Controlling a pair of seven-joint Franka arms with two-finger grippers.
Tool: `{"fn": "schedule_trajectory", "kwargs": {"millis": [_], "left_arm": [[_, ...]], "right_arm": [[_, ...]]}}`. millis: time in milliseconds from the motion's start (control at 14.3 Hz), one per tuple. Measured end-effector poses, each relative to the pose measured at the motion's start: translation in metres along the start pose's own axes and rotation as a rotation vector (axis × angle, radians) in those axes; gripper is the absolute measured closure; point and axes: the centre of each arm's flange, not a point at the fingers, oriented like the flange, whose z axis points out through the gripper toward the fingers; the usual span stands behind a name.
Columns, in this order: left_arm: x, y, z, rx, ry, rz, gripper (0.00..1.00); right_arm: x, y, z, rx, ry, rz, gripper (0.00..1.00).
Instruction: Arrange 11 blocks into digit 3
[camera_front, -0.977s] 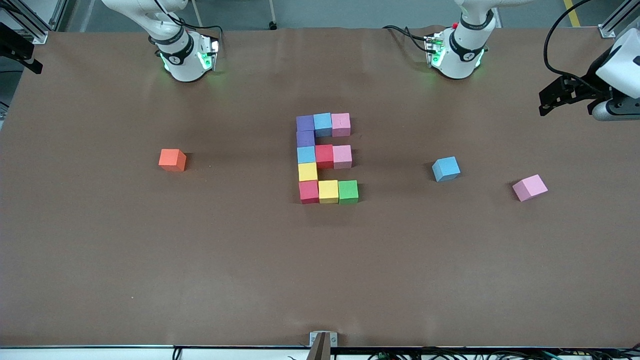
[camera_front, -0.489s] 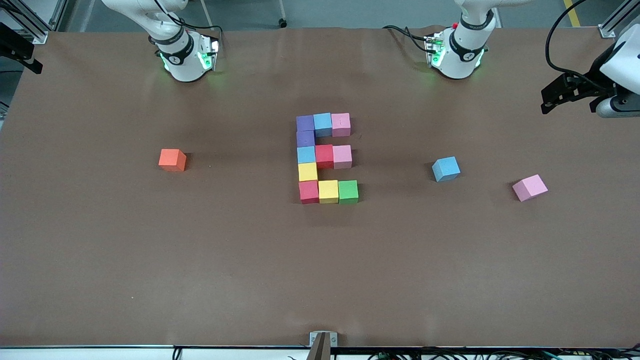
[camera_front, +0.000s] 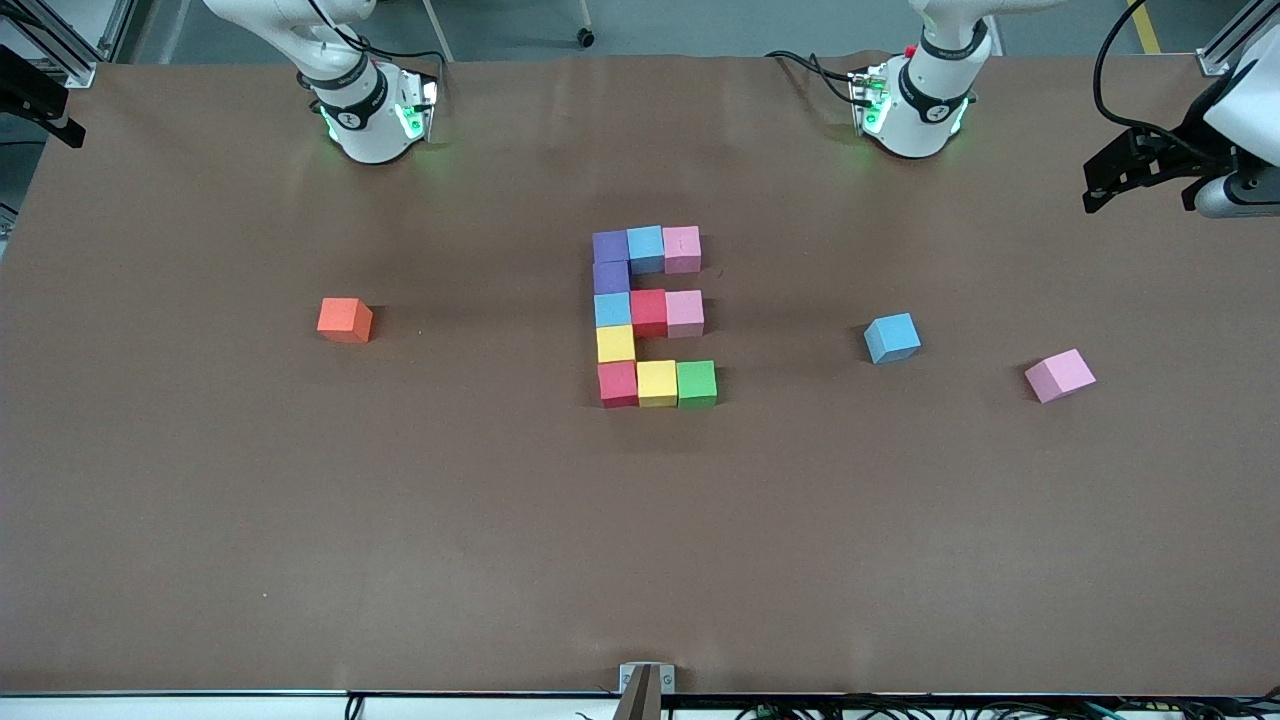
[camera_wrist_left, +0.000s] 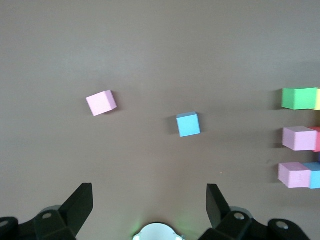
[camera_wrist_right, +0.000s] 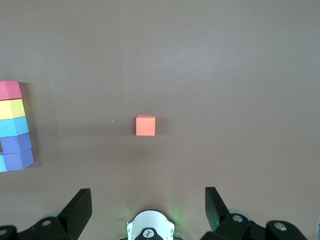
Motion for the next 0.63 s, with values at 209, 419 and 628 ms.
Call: {"fn": "schedule_trajectory", "kwargs": {"millis": [209,419,628], "left_arm": [[-0.0001,0.0005,-0.0013,-0.026,0.001,-0.002,0.00],[0.0000,-0.0005,-0.0012,-0.005,0.002,-0.002,0.00],[0.0002,0.0000,-0.0069,0.020,0.017,0.001,0.00]], "right_arm": [[0.0000,0.0000,0.0000,0.000,0.000,0.000,0.00],[0.0000,0.0000,0.0000,0.000,0.000,0.000,0.00],[0.0000,0.0000,0.0000,0.000,0.000,0.000,0.00]]}}
